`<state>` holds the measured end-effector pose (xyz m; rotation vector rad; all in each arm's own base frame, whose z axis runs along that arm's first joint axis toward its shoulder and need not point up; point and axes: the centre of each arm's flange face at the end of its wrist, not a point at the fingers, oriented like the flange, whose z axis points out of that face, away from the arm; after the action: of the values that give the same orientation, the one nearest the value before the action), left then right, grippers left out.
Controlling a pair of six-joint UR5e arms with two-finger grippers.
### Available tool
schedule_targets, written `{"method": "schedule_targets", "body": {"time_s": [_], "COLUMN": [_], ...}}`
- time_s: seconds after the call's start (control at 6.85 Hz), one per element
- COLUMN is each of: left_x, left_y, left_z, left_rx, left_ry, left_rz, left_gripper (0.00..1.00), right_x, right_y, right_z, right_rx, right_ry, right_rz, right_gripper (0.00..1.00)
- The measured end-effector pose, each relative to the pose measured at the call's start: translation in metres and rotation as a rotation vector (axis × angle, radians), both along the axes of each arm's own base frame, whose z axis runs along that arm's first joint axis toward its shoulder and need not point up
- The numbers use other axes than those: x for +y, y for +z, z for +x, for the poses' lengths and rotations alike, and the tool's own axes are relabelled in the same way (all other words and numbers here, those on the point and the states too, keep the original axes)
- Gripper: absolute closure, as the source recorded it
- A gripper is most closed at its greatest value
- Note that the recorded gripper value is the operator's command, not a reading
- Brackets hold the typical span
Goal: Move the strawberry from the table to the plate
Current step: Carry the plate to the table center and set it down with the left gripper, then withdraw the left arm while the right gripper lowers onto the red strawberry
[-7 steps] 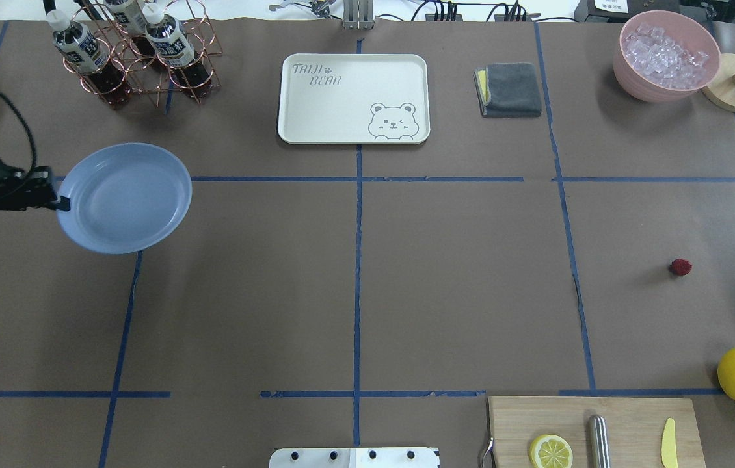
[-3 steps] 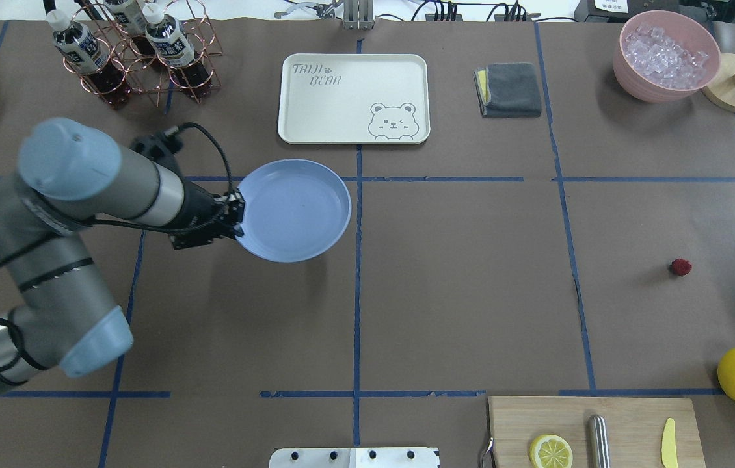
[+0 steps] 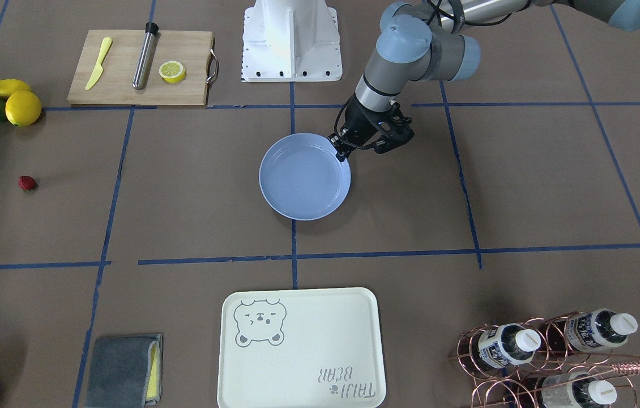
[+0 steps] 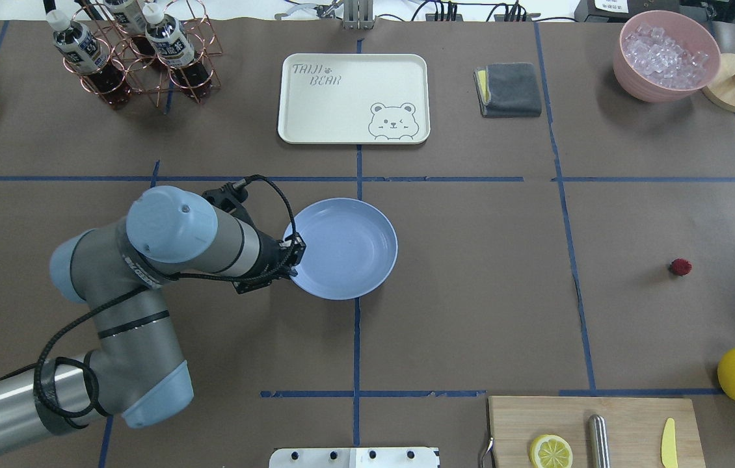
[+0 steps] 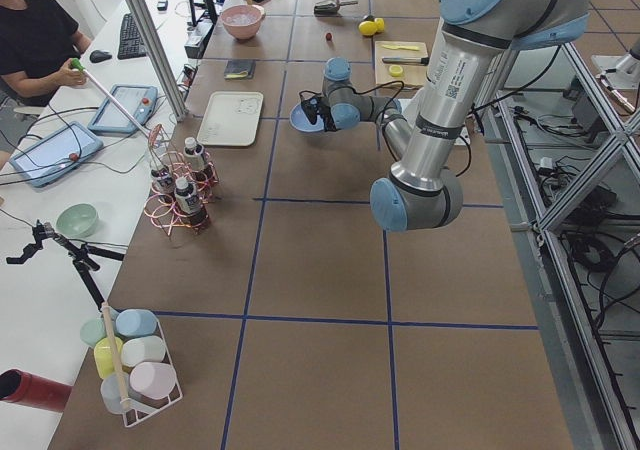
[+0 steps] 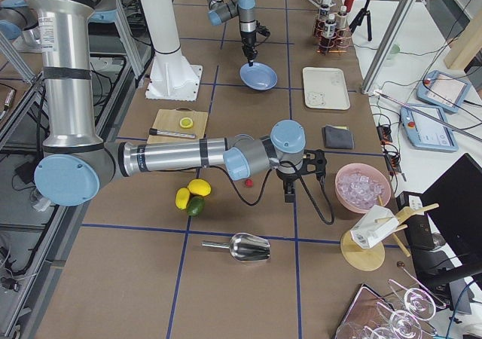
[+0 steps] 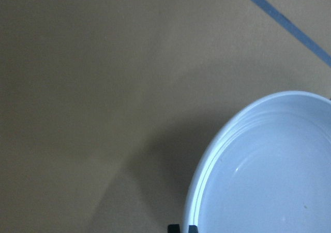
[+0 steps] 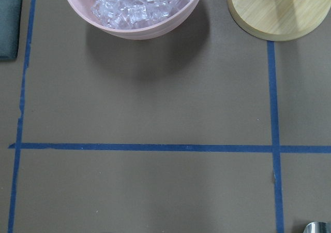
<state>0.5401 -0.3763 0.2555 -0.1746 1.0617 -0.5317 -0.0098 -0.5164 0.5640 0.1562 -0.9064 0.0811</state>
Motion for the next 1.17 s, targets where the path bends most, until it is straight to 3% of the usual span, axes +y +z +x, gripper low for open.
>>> {"method": "schedule_targets", "body": {"time_s": [0.15,0.29,0.58,1.17], "left_x": [0.008,0.011,0.005,-0.065], "left_y": [-0.002,-0.003,-0.006,-0.028], "left_z": [0.012,0.016,0.007,-0.088], "left_rx": [0.003,0.007,0.011,-0.052], "left_ry": [0.012,0.018,0.020,0.035], "left_rz": [0.005,0.011,0.043,0.167], "left_gripper": [0.79,0.01,0.00,0.00], "right_x": [0.004,0.006,0.011,0.066], "right_y": [-0.002,-0.004,-0.009,0.009], "right_z": [-0.008,-0.014,-0.031,-0.144], "right_rx": [-0.012,-0.020,-0.030,0.000], "right_ry": [0.006,0.008,0.003,0.020], "right_rz": [0.003,0.005,0.000,0.023], "right_gripper": [0.00,0.00,0.00,0.00]}}
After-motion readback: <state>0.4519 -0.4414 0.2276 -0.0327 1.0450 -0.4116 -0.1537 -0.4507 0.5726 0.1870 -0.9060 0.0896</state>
